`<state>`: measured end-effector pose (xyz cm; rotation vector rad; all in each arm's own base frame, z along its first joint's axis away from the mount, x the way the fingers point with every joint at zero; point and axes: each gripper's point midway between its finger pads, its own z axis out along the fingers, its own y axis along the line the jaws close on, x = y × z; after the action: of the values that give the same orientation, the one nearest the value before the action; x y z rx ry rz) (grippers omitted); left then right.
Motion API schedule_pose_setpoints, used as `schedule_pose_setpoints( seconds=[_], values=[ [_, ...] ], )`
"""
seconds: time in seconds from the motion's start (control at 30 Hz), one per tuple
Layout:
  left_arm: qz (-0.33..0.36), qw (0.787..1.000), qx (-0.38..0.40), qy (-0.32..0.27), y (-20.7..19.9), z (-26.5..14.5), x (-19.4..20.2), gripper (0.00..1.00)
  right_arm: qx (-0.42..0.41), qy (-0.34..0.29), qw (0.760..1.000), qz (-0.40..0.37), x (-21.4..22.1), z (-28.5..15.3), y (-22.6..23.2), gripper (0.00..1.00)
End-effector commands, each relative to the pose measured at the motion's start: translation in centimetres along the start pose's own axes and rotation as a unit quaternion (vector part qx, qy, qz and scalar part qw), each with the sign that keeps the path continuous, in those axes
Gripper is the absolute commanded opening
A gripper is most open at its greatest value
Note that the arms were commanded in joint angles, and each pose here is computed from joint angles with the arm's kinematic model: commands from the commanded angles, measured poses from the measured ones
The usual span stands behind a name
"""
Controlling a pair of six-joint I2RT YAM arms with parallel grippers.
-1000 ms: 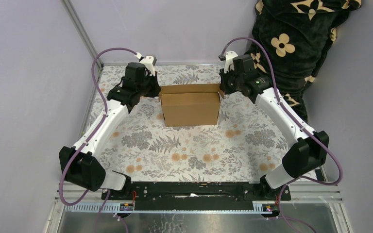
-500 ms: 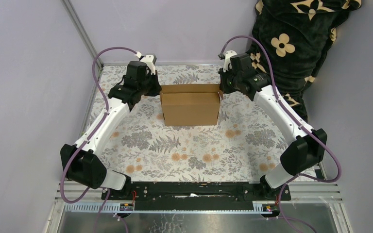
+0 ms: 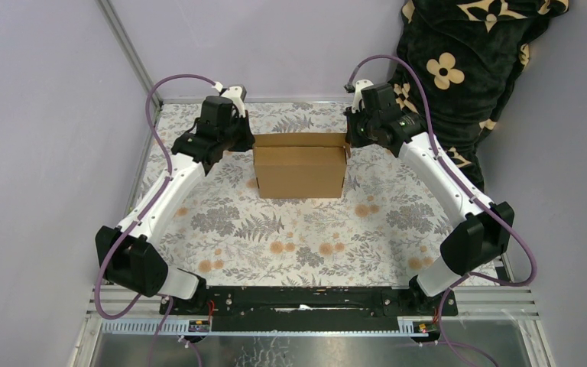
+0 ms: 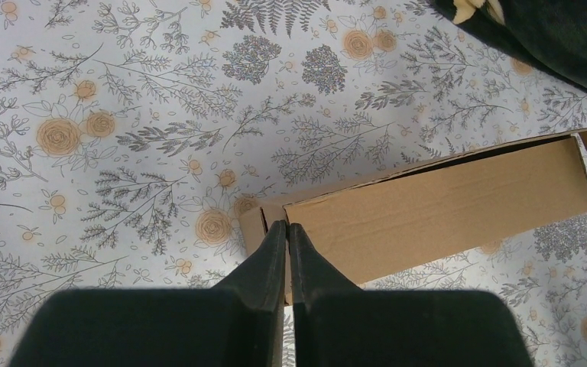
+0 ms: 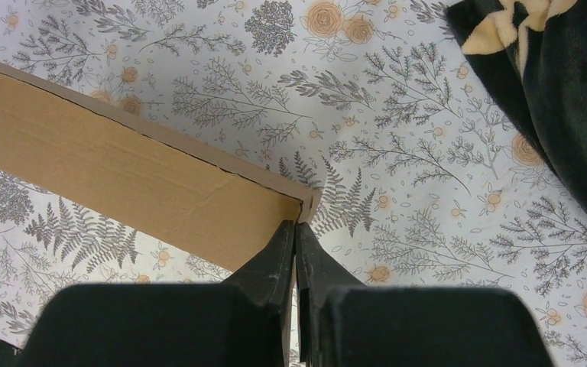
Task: Fold the paper box
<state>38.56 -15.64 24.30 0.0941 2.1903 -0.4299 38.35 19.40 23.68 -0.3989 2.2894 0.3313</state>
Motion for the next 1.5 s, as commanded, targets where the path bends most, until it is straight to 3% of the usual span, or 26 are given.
schedule_pose_setpoints(
  seconds=[0.0, 0.93, 1.47],
  values=[
    [-0.004, 0.999, 0.040, 0.013, -2.6, 0.1, 0.3, 0.07, -0.049, -0.019, 0.999, 0.003, -1.6, -0.5, 3.2, 0.06],
    [-0.001, 0.999, 0.037, 0.039, -2.0, -0.1, 3.4, 0.05, -0.053, -0.007, 0.998, 0.016, -1.1, -0.6, 3.9, 0.05],
    [-0.001, 0.998, 0.049, 0.030, -2.7, -0.5, 2.5, 0.05, -0.060, -0.003, 0.998, 0.025, -2.0, -1.5, 4.5, 0.05]
  ],
)
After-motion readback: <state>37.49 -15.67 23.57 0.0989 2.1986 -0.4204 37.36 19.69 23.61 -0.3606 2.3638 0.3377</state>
